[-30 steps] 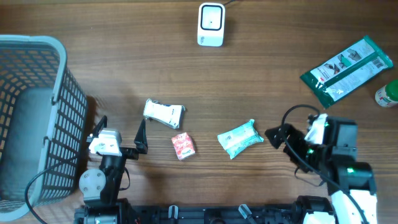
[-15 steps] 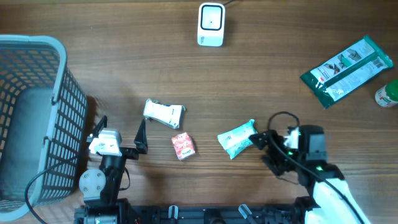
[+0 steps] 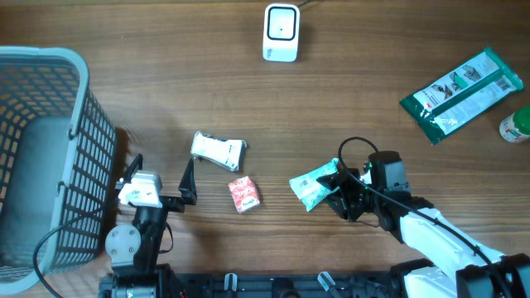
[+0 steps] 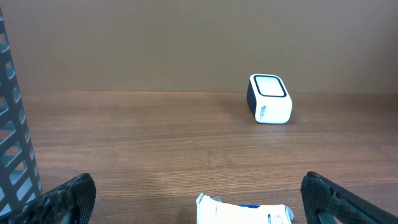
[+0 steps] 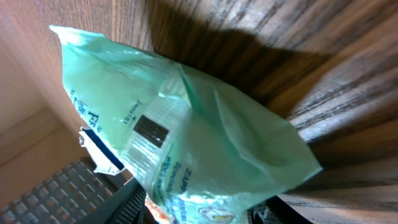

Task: Scan the item barcode
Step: 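Reach the right gripper to the light-blue wipes packet and grasp it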

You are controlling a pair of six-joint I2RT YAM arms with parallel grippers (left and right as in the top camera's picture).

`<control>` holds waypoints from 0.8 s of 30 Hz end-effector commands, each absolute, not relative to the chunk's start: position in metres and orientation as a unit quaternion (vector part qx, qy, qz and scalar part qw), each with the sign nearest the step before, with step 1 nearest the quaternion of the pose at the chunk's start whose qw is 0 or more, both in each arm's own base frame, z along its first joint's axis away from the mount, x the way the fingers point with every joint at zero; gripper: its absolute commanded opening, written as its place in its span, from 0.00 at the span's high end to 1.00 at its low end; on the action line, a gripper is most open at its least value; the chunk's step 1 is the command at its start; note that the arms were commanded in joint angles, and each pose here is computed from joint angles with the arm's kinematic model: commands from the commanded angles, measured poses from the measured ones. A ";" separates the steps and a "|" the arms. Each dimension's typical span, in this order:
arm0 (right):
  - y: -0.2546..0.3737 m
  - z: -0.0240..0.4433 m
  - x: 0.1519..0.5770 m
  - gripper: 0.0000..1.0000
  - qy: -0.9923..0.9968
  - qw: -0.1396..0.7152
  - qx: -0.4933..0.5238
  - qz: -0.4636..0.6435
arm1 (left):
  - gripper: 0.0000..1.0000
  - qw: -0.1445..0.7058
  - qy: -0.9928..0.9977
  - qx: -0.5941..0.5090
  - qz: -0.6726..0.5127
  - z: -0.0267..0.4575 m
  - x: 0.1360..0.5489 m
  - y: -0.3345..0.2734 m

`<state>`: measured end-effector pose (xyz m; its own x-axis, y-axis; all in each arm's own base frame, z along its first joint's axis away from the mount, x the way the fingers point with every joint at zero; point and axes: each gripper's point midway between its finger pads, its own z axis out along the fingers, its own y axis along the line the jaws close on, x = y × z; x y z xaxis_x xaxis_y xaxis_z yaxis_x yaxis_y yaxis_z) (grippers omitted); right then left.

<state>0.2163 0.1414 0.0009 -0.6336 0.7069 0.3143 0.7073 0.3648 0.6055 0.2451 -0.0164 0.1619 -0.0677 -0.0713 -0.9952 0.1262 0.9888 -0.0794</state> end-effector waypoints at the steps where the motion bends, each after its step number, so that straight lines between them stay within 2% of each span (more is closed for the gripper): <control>1: 0.058 -0.060 0.190 0.43 -0.871 -0.094 -0.461 -0.143 | 0.00 0.680 0.729 0.012 -0.073 0.159 0.245 -0.014; 3: 0.053 -0.061 0.191 0.40 -0.875 -0.106 -0.454 -0.129 | 0.00 0.680 0.729 0.012 -0.073 0.159 0.245 -0.014; 4: 0.050 -0.061 0.191 0.42 -0.877 -0.111 -0.452 -0.120 | 0.00 0.680 0.729 0.012 -0.073 0.159 0.245 -0.014; 6: 0.045 -0.067 0.185 0.70 -0.885 -0.104 -0.443 -0.101 | 0.00 0.680 0.729 0.012 -0.073 0.159 0.245 -0.014; 7: 0.042 -0.072 0.180 0.92 -0.886 -0.095 -0.446 -0.087 | 0.00 0.680 0.729 0.012 -0.073 0.159 0.245 -0.014; 8: 0.039 -0.077 0.176 0.95 -0.887 -0.090 -0.447 -0.074 | 0.00 0.680 0.729 0.012 -0.073 0.159 0.245 -0.014; 10: 0.039 -0.081 0.178 0.95 -0.893 -0.090 -0.435 -0.069 | 0.00 0.680 0.729 0.012 -0.073 0.159 0.245 -0.014; 12: 0.054 -0.063 0.206 0.96 -0.916 -0.109 -0.371 -0.105 | 0.00 0.680 0.729 0.012 -0.073 0.159 0.245 -0.014; 16: 0.068 -0.017 0.240 0.95 -0.925 -0.139 -0.325 -0.138 | 0.00 0.680 0.729 0.012 -0.073 0.159 0.245 -0.014; 17: 0.069 -0.013 0.242 0.45 -0.927 -0.148 -0.316 -0.141 | 0.00 0.680 0.729 0.012 -0.073 0.159 0.245 -0.014; 18: 0.068 -0.013 0.241 0.19 -0.931 -0.147 -0.304 -0.138 | 0.00 0.680 0.729 0.012 -0.073 0.159 0.245 -0.014; 19: 0.065 -0.015 0.238 0.11 -0.933 -0.144 -0.304 -0.128 | 0.00 0.680 0.729 0.012 -0.073 0.159 0.245 -0.014; 21: 0.059 -0.016 0.238 0.01 -0.933 -0.151 -0.309 -0.110 | 0.00 0.680 0.729 0.012 -0.073 0.159 0.245 -0.014; 24: 0.049 -0.018 0.237 0.01 -0.931 -0.160 -0.318 -0.085 | 0.00 0.680 0.729 0.012 -0.073 0.159 0.245 -0.014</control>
<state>0.2626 0.0826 0.0123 -0.7597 0.6147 -0.2122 0.4879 0.7546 0.4389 0.2451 -0.0164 0.1620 -0.0673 -0.0712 -0.9952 0.1263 0.9888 -0.0793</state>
